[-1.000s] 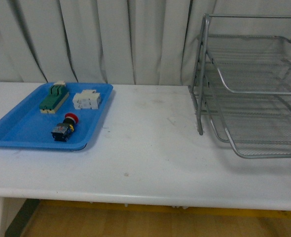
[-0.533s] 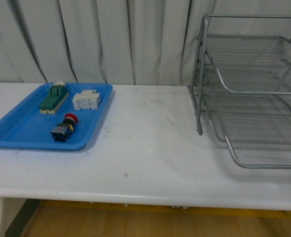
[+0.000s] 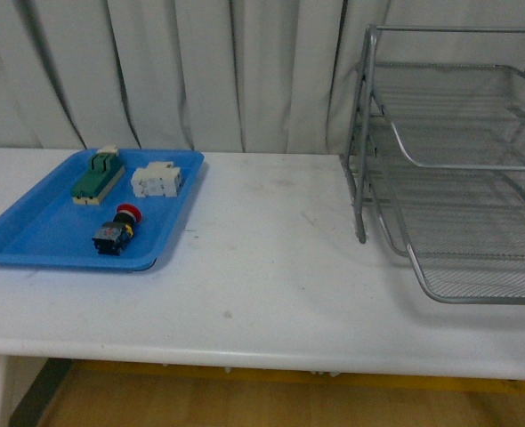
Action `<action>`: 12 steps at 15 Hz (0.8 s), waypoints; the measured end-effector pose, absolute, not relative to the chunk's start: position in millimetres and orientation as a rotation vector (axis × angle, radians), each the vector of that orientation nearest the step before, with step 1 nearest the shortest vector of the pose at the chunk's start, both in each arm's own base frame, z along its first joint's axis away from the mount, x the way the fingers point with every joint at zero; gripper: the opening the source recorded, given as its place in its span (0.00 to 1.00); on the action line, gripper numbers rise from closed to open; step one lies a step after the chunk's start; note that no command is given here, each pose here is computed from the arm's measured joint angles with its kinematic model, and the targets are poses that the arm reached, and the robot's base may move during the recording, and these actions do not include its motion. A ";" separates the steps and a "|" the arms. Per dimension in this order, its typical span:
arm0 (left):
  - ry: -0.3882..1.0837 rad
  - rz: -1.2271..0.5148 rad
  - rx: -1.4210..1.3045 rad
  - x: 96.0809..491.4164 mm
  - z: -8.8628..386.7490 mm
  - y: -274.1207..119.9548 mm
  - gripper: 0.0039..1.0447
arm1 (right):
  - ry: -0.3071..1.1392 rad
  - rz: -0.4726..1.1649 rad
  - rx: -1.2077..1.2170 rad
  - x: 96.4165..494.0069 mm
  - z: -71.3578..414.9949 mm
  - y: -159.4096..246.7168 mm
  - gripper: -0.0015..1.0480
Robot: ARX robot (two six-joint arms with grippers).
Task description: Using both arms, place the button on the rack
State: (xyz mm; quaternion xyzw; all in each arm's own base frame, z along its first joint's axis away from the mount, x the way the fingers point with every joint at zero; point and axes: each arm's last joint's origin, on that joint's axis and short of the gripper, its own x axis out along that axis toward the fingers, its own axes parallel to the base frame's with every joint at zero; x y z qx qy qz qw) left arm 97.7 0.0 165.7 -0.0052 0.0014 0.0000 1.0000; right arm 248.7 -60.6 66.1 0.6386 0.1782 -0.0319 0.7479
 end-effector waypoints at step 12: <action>0.003 0.000 -0.010 97.7 165.7 0.0 0.94 | -0.015 0.012 0.028 96.8 193.5 -19.6 0.05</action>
